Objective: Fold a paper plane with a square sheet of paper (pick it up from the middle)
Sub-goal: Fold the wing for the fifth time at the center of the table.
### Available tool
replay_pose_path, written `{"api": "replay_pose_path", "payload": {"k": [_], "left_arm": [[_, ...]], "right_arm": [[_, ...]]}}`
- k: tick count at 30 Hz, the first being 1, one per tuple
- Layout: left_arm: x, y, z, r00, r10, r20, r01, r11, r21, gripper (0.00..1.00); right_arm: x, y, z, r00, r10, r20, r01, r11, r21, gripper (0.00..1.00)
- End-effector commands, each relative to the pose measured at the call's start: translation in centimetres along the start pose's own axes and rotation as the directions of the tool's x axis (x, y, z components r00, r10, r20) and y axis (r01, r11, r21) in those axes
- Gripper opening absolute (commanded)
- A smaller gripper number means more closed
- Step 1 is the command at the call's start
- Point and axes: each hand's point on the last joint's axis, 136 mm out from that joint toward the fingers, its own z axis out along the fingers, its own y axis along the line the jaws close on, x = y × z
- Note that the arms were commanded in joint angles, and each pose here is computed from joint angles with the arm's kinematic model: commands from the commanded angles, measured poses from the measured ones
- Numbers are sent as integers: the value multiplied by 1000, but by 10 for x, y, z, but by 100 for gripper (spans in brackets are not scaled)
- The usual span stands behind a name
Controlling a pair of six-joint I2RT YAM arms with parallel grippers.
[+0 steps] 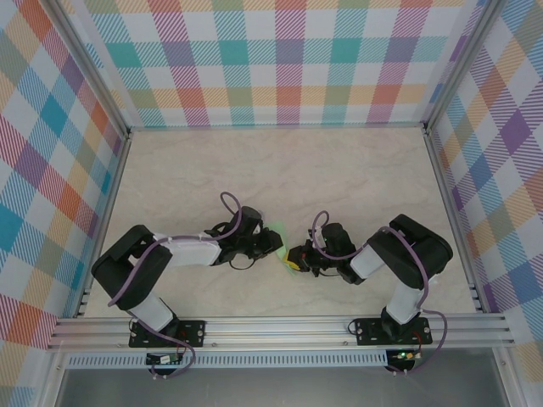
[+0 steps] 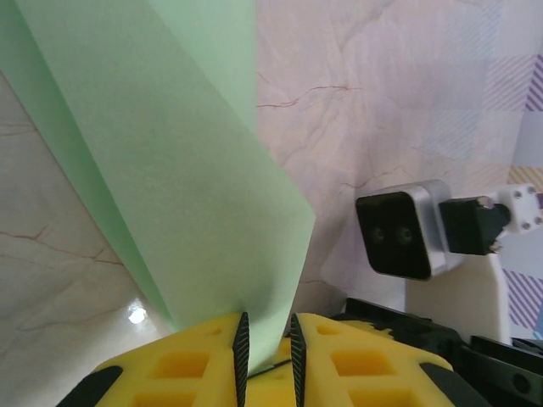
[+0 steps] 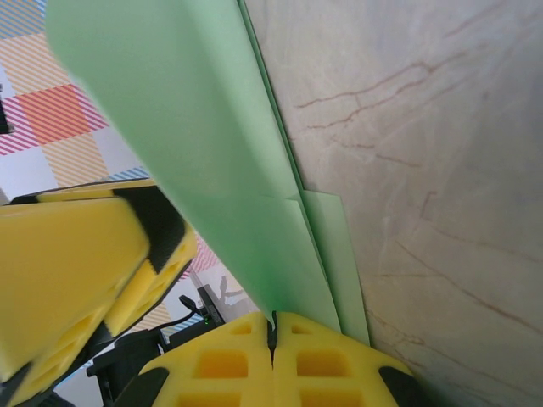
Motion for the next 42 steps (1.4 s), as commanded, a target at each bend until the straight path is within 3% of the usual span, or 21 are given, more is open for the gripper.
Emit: {"api": "replay_pose_path", "payload": {"k": [1,23,36,42], "left_arm": [[-4,-17,5,999,37,10,-37,998,42,22],[2,12,27,998,41,-38,-44,998,-56,24],[12,26,30,996,29,-81,-36,996,-86,23],[13,24,31,995,33,-89,-40,996,-83,23]], "right_arm": [[7,-59,-5,988,153,23,-155,971,182,0],[10,-76,-6,988,155,10,-150,942,299,0],[19,-41,-23,997,7,-74,18,944,330,14],[25,-33,-23,992,-31,-119,67,949,309,13]]}}
